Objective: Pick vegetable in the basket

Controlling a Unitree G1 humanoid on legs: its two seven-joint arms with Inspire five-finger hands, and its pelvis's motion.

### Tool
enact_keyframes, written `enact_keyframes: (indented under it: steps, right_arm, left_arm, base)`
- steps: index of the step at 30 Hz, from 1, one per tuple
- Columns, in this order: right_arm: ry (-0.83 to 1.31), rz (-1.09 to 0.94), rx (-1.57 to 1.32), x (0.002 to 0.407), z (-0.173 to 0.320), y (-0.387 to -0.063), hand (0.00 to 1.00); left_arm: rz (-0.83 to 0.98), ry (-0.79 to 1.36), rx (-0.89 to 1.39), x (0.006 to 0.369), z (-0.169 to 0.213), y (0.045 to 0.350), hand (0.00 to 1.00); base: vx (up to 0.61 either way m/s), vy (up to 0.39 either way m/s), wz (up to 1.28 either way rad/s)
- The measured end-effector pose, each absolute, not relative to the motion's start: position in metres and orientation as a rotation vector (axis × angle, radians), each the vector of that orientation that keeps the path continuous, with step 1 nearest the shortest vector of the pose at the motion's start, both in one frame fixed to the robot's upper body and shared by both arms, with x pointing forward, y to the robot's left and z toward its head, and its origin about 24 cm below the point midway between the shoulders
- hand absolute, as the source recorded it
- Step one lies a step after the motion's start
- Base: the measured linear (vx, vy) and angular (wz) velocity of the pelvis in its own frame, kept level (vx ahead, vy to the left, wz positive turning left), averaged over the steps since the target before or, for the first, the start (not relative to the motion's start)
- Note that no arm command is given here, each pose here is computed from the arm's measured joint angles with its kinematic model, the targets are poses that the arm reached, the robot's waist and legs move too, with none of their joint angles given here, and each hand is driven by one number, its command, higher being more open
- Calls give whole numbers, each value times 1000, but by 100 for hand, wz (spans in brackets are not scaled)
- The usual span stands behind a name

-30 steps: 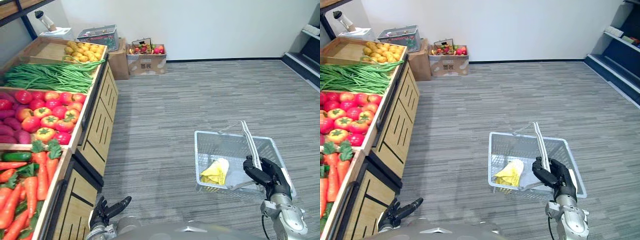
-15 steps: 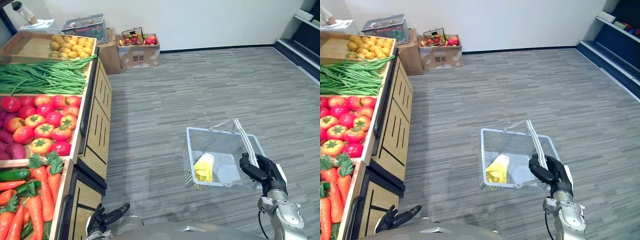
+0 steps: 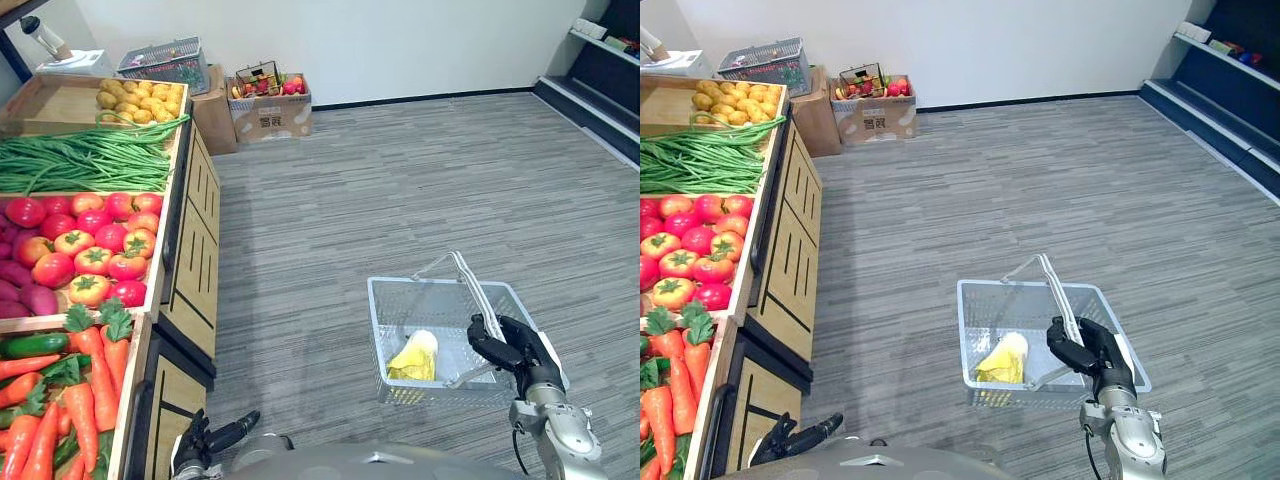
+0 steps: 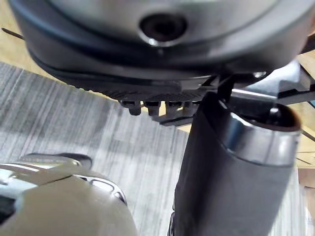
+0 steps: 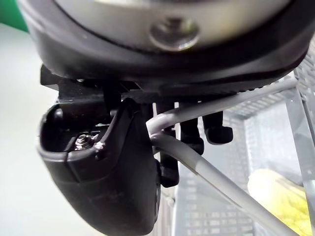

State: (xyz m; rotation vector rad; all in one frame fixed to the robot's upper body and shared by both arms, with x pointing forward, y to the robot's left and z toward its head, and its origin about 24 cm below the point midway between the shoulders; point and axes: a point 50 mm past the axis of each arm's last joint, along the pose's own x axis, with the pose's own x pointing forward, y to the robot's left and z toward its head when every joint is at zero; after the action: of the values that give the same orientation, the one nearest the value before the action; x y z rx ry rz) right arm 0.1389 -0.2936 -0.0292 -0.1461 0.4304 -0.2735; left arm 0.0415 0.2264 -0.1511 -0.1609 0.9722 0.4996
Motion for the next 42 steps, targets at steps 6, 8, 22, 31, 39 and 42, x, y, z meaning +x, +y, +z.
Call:
enact_keyframes:
  steps: [6, 8, 22, 31, 39, 42]
  right_arm:
    - [431, -272, -146, 139, -29, -294, 0]
    - [435, -270, -146, 138, -30, -293, 0]
    - [425, -172, -137, 150, -33, -270, 0]
    - [397, -181, -104, 143, -28, -262, 0]
    - [280, -209, -93, 144, -1, -259, 0]
    - [228, -225, -12, 147, 5, -251, 0]
  left_arm:
    - [500, 977, -165, 39, -151, 226, 100]
    - [500, 968, -165, 40, -150, 226, 100]
    - [590, 930, -214, 37, -146, 232, 100]
    - [581, 928, -174, 42, -144, 241, 100]
    - [509, 875, -249, 73, -146, 205, 100]
    - [519, 856, -253, 76, -144, 205, 100]
  base:
    - [39, 63, 0]
    - [83, 75, 6]
    - [81, 51, 16]
    - [264, -158, 152]
    - [166, -322, 131]
    - [0, -209, 70]
